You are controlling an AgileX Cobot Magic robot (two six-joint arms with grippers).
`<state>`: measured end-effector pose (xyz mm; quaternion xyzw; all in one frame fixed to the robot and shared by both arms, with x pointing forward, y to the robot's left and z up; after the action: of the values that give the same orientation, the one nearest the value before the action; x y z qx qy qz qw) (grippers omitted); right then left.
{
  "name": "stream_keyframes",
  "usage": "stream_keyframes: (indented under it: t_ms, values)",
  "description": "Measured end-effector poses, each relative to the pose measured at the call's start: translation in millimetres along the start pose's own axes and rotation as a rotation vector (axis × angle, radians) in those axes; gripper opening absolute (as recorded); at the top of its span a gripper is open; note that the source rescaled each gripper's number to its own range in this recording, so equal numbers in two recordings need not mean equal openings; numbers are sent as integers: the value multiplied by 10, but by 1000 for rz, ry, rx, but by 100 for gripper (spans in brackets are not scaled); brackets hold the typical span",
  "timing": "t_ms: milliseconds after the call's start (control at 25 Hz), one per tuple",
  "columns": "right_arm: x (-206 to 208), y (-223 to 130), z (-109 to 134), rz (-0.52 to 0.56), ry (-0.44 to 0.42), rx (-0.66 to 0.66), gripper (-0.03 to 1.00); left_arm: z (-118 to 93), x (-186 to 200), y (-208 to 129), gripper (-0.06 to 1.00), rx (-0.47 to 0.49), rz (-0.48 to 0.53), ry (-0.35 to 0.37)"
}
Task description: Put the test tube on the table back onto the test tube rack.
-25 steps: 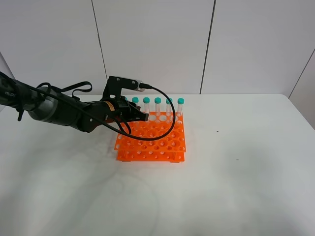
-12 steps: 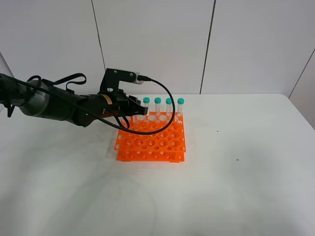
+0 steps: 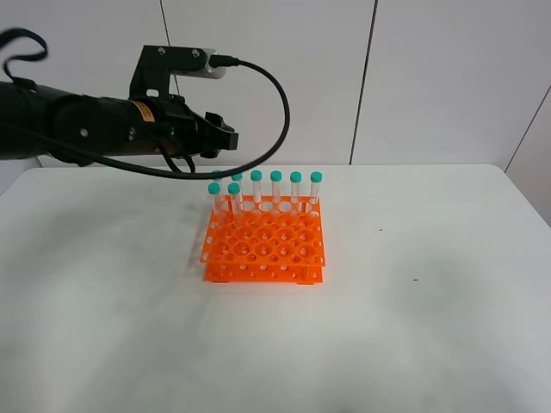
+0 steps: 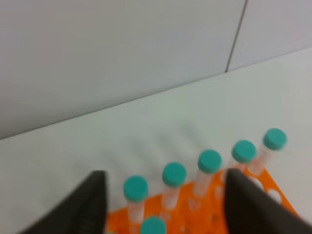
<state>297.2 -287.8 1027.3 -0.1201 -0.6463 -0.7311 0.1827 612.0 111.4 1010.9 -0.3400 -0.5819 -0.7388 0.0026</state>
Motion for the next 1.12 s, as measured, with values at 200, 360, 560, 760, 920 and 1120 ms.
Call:
stream_keyframes:
  t_ms: [200, 360, 560, 760, 920, 1120]
  values:
    - [0, 0, 0, 0, 0, 0, 100, 63, 241, -2, 99, 19, 215, -10]
    - [0, 0, 0, 0, 0, 0, 100, 371, 306, -15, 100, 65, 382, 29]
    - [0, 0, 2, 0, 1, -1, 100, 925, 249, -405, 100, 181, 646, 92]
    - [0, 0, 3, 0, 2, -1, 100, 1279, 325, -876, 100, 292, 852, 119]
    - [0, 0, 3, 0, 2, -1, 100, 1405, 481, -991, 100, 347, 926, 129]
    - [0, 0, 4, 0, 3, -2, 100, 1355, 651, -1100, 100, 363, 1046, 93]
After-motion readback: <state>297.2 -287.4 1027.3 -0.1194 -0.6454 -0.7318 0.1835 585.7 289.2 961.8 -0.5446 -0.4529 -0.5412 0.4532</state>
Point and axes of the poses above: a point on each arm's last joint axis where the gripper is mounted, x pointing back along that axis away from the gripper, z along the wrist's bending axis when the last joint is at zero, y = z × x, the point moved 7 cm from there along -x, pointing out along that axis toward the gripper, and after that the axes turned 10 degrees about -x, right-handed, at the moved point
